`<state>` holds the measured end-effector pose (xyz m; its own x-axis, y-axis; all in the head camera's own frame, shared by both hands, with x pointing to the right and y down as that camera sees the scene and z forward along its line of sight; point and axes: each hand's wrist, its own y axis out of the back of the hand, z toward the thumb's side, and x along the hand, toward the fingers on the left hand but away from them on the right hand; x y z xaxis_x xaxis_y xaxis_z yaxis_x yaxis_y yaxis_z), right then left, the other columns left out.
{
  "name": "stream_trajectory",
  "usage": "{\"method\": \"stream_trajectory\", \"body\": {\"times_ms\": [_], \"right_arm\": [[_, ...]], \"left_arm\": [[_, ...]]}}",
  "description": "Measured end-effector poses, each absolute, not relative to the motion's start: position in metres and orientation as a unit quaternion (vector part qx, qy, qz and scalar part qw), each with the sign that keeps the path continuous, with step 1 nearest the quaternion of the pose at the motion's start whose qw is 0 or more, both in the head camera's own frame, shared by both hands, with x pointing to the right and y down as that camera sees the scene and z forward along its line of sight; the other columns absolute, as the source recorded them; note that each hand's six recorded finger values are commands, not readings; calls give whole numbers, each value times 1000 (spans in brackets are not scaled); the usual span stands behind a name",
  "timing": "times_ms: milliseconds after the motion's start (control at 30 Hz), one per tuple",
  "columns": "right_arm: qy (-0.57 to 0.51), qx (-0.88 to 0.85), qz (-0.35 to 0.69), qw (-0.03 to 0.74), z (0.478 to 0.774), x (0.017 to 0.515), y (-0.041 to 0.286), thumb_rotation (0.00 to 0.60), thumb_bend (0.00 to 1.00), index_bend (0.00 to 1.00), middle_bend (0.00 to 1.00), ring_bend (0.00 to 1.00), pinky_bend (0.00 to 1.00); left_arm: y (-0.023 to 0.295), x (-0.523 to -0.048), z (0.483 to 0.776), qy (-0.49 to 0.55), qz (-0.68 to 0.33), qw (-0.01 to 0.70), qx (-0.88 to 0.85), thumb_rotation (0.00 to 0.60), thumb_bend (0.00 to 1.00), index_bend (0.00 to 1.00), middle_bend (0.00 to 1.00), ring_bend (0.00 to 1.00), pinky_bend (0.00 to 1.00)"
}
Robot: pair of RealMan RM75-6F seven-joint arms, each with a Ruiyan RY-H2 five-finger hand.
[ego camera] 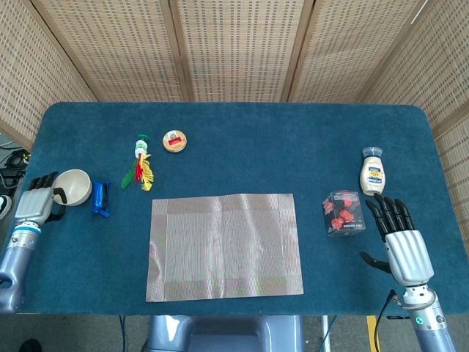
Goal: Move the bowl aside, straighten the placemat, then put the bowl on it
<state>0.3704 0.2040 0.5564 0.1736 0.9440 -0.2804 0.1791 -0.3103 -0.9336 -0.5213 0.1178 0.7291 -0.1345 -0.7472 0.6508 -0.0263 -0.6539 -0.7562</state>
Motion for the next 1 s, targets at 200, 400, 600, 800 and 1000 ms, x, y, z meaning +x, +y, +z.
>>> {"method": "stream_trajectory", "body": {"times_ms": [200,400,600,800,1000], "right_arm": [[-429,-655,477,399,556,370,204,600,0,38,0,0,0],[-432,-655,474,399,554,370,204,600,0,38,0,0,0],[-436,-654,472,399,552,371,203,600,0,38,0,0,0],[-440,-655,469,397,549,372,203,600,0,38,0,0,0],[-442,-655,468,397,547,373,202,600,0,38,0,0,0]], "left_arm": [[116,-523,726,327,-680,268,-599,600,552,649,0,0,0],[109,-515,712,349,-654,282,-609,600,568,656,0,0,0],[97,-486,680,371,-595,327,-633,600,594,668,0,0,0],[97,-427,647,366,-523,370,-675,600,599,691,0,0,0],[112,-336,617,317,-437,426,-726,600,599,697,0,0,0]]}}
